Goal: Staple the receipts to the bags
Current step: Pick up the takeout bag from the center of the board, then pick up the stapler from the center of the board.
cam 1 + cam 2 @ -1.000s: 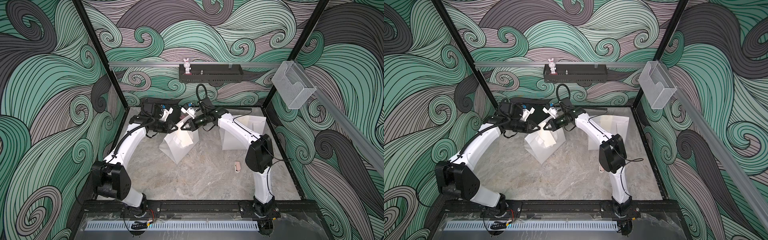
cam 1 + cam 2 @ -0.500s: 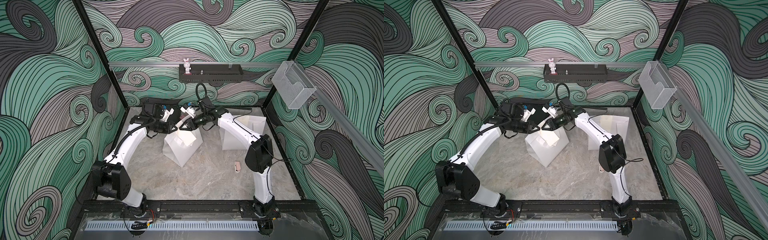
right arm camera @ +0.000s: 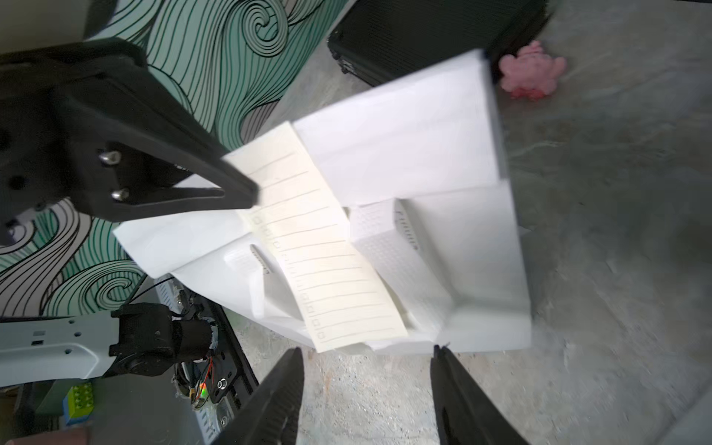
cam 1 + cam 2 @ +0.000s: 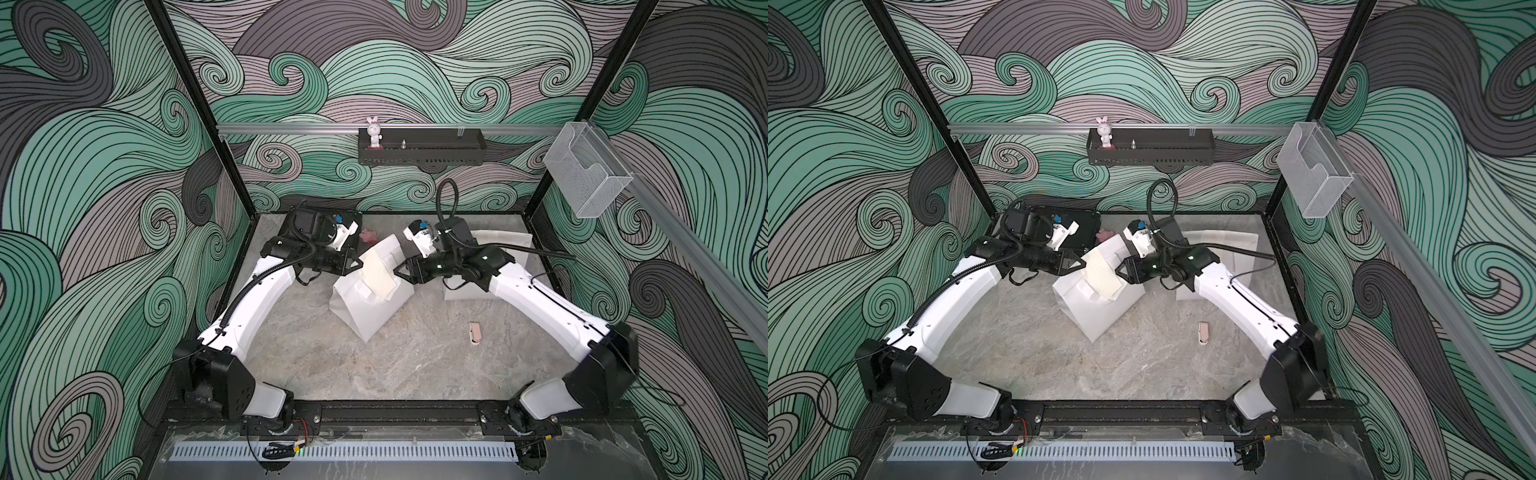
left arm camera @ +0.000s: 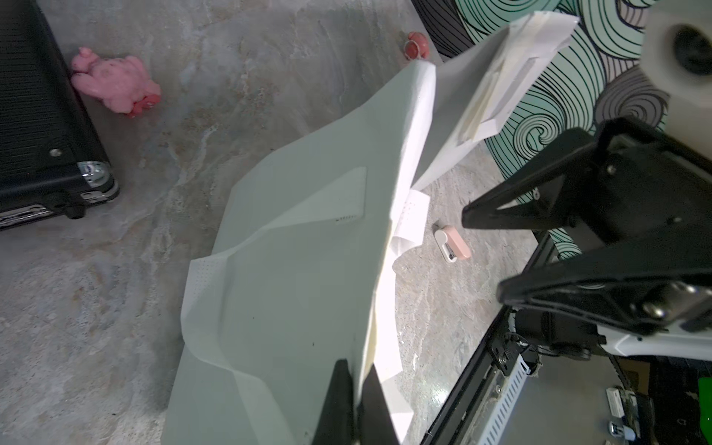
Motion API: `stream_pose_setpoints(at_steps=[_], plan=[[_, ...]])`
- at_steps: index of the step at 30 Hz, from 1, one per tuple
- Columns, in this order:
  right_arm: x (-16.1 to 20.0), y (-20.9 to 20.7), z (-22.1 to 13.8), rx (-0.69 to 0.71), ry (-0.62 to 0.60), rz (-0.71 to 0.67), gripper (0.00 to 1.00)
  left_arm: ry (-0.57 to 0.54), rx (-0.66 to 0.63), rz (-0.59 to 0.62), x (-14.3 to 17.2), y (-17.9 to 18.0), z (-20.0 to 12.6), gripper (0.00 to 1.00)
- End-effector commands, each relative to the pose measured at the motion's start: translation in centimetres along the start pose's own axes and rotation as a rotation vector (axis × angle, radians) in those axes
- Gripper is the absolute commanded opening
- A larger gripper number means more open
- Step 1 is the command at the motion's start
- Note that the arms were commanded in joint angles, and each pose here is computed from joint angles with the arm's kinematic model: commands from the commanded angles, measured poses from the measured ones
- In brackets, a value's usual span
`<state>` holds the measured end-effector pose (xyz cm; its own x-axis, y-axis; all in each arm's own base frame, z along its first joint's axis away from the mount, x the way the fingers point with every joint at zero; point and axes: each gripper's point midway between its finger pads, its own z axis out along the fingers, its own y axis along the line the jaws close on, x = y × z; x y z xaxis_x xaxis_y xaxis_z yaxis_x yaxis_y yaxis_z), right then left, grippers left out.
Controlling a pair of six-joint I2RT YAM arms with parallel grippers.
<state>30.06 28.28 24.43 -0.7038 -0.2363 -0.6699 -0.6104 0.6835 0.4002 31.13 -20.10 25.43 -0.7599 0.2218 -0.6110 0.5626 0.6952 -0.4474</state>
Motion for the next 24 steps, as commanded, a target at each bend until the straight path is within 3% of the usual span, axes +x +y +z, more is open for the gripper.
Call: stream_pose_setpoints(at_steps=[1,6,12,16,24], plan=[[3.3,-4.5,-2.3,0.244,0.018,0.102,0.56,0.032,0.006,0.058,1.4,-2.1,-0.4,0.0],[11.3,-9.8,-6.6,0.511,0.144,0.223,0.5,0.075,0.021,0.106,3.4,-3.9,0.2,0.0],[18.6,-13.3,-8.8,0.622,0.304,0.428,0.44,0.113,0.018,0.142,5.2,-5.0,0.6,0.0],[20.9,-14.7,-8.6,0.655,0.395,0.489,0.38,0.12,0.022,0.157,5.9,-5.4,0.8,0.0],[22.5,-16.8,-7.1,0.703,0.543,0.498,0.37,0.137,0.04,0.17,6.7,-6.0,1.2,0.0]])
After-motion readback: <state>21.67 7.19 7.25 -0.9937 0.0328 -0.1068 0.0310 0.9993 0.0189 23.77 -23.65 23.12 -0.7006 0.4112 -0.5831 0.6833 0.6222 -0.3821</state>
